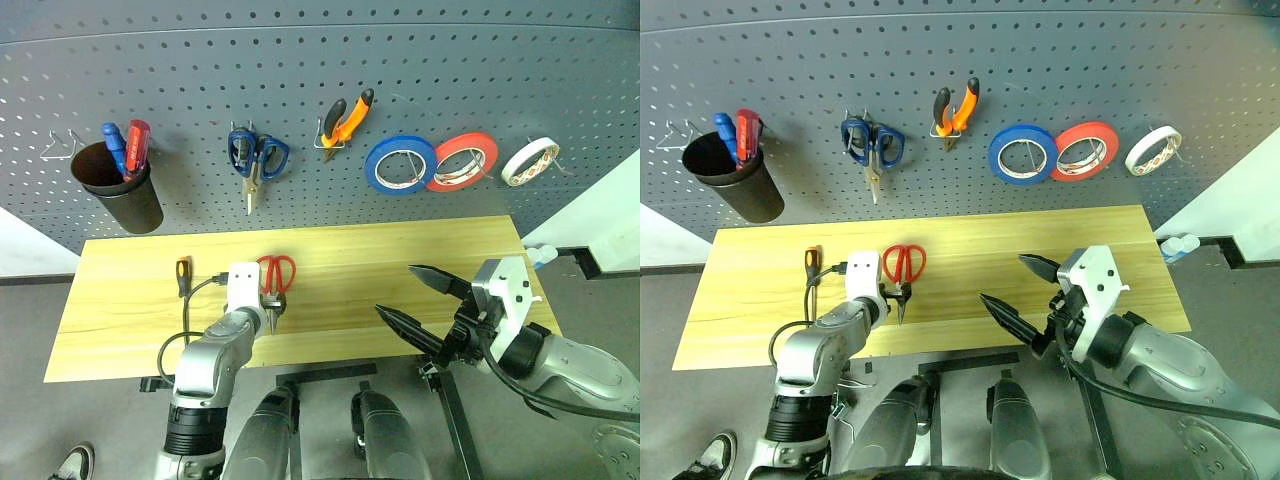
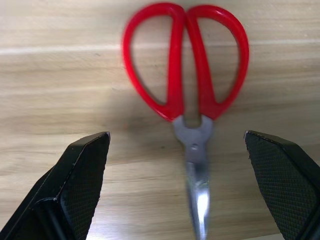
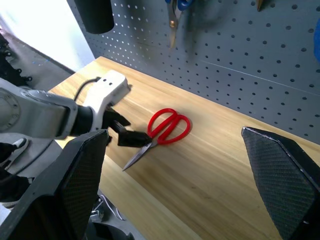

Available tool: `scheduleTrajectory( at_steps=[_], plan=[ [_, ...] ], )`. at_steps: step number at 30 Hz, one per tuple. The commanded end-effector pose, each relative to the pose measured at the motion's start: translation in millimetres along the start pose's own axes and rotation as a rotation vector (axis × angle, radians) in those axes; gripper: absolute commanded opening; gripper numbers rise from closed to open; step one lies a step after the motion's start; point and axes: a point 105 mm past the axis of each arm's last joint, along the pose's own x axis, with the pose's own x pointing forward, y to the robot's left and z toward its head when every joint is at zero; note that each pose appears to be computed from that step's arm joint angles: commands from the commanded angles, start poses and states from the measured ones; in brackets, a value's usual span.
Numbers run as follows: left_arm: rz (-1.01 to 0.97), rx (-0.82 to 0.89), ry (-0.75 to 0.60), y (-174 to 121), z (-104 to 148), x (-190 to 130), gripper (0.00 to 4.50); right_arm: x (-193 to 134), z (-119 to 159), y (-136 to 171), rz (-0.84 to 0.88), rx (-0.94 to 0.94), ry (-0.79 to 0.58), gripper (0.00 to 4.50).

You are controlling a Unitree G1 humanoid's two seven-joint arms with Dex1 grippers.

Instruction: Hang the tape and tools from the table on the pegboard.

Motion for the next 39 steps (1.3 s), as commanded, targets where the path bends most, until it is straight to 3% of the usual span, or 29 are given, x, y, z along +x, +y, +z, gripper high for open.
scheduleTrajectory(
  at_steps=[1,26,39],
  plan=[
    [0.027,0.008,-0.001,-1,-1,2,4.50,-1,10,10,0.025,-0.033,-0.033,4.47],
    [0.087,0.066,0.089,-11,-20,29,4.50,-14,15,17,0.057,-0.039,0.005,4.47],
    [0.125,0.079,0.141,-10,-30,28,4.50,-15,15,17,0.035,-0.040,0.001,4.47]
  ],
)
